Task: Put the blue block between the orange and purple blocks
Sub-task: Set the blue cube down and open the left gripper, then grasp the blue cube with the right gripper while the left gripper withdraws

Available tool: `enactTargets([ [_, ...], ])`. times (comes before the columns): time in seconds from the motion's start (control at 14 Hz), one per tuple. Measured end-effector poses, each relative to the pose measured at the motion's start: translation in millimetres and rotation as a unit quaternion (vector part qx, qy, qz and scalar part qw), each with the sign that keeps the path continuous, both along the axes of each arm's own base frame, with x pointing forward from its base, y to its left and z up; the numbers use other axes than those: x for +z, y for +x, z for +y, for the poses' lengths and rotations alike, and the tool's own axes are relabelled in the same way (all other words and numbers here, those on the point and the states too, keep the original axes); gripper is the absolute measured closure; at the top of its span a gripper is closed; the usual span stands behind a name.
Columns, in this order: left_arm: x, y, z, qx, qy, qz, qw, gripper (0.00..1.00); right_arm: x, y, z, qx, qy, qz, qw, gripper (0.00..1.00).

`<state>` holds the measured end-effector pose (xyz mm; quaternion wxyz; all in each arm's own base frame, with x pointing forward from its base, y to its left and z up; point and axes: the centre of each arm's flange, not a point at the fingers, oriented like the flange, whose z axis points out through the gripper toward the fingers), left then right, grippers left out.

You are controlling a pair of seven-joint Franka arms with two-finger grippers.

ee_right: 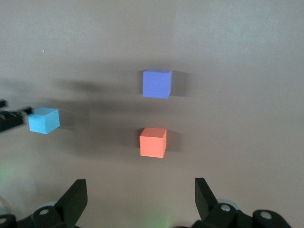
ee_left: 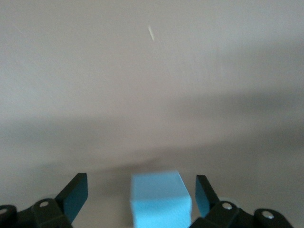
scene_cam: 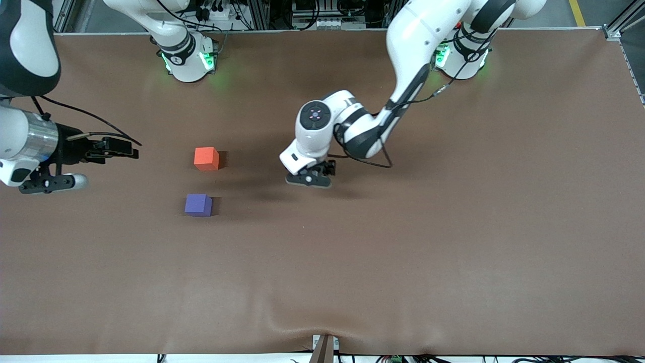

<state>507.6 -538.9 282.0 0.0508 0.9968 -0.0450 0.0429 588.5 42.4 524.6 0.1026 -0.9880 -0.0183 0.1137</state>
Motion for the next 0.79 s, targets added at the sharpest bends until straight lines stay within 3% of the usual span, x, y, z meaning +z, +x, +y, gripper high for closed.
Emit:
enactTargets([
  [0.14,55,45,52,0.014,0.008,-0.023,1.000,0.00,-4,-2,48,-0.032,-0.013,0.001,0.999,0.00],
  [0.36,123,101,152,0.024,0.031,-0.030,0.999,0.00,-19,-20,151,-0.062,-0.031,-0.006,0.998,0.00],
  [0.57,174,128,248,0.032,0.058,-0.016,0.998,0.00,-62,-53,244,-0.081,-0.047,-0.005,0.996,0.00],
  [0.79,209,138,335,0.040,0.079,0.005,0.996,0.00,-127,-77,330,-0.088,-0.050,-0.019,0.995,0.00],
])
